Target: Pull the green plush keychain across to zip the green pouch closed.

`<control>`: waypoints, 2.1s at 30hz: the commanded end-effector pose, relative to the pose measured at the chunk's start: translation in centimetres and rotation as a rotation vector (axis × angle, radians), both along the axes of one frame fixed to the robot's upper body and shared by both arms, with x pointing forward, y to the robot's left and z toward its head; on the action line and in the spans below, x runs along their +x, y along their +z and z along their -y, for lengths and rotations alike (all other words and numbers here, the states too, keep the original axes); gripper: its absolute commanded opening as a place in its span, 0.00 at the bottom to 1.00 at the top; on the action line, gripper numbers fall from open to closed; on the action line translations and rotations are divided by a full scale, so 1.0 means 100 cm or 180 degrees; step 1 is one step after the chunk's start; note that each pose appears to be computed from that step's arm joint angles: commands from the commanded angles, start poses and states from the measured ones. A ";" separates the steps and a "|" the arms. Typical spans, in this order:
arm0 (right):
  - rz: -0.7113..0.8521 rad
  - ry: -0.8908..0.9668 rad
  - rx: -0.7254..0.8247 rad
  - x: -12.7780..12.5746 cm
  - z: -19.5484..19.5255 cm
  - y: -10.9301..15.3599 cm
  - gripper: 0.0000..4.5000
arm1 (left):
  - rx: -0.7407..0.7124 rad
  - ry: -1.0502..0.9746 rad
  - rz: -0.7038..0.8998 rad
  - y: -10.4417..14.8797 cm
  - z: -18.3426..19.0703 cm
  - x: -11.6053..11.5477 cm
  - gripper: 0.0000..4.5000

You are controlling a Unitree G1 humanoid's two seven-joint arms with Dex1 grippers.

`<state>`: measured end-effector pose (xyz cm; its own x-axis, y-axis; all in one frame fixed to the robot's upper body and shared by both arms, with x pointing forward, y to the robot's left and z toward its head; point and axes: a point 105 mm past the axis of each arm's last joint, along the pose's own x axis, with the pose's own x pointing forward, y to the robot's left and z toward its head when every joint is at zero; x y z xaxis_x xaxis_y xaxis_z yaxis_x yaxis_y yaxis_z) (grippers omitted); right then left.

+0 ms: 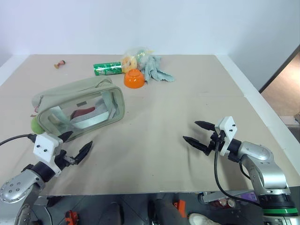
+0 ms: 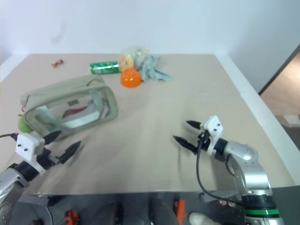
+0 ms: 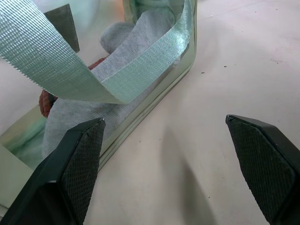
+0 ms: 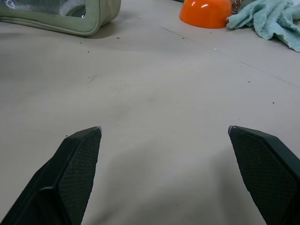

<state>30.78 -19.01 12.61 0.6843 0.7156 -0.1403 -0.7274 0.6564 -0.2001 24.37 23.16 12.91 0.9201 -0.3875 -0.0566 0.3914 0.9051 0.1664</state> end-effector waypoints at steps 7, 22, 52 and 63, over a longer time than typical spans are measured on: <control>0.0175 0.0025 -0.0060 0.003 0.006 0.018 1.00 | -0.0171 -0.0333 0.0224 0.019 0.018 -0.005 0.95; 0.0236 0.0220 -0.0025 0.008 -0.006 0.026 1.00 | -0.0225 -0.0203 0.0314 0.022 0.015 -0.006 0.95; 0.0418 0.2036 0.0113 0.008 -0.090 0.091 1.00 | -0.0213 0.1030 0.1067 0.105 -0.054 -0.041 0.95; 0.0485 0.1873 0.0140 0.001 -0.089 0.096 1.00 | -0.0075 0.0676 0.0771 0.098 -0.061 -0.010 0.95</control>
<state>31.49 -9.94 20.47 0.1777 0.9812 -0.0758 -0.9529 0.1524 -0.2624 22.92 29.22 22.35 0.9692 -0.1605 0.1867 0.1274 0.9758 0.1776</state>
